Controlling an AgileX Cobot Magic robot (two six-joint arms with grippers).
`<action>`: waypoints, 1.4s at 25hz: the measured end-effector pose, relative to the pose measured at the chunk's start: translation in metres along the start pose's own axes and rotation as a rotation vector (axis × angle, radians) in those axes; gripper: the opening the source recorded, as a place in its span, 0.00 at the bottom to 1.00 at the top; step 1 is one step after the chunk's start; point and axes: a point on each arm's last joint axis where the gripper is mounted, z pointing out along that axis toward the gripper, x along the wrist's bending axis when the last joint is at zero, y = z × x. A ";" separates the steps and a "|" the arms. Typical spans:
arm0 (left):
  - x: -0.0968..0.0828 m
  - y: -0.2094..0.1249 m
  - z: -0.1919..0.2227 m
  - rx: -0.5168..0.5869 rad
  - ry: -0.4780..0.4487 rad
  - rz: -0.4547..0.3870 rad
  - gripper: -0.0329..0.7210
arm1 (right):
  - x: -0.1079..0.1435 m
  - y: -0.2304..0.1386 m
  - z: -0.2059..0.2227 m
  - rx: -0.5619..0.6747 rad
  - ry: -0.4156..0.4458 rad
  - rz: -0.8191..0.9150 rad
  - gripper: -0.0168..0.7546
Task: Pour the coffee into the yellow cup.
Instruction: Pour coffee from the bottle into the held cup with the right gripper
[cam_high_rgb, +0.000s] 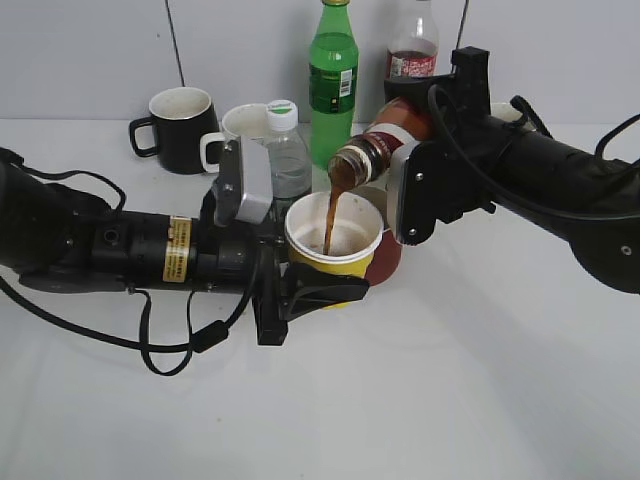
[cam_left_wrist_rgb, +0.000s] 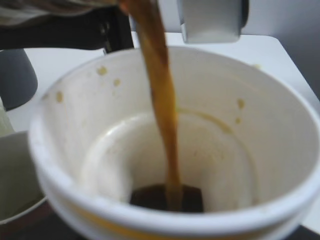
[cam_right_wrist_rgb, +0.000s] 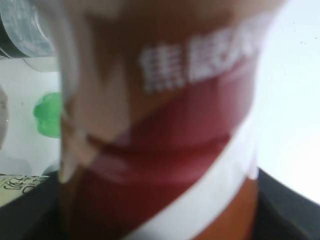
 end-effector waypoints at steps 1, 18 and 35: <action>0.000 0.000 0.000 0.000 0.000 0.000 0.55 | 0.000 0.000 0.000 0.000 0.000 -0.001 0.67; 0.000 0.000 0.000 0.001 -0.002 0.001 0.54 | 0.000 0.000 0.000 0.000 -0.002 -0.003 0.67; 0.000 0.000 0.000 0.001 -0.001 0.001 0.54 | 0.000 0.000 0.000 0.005 -0.004 0.348 0.67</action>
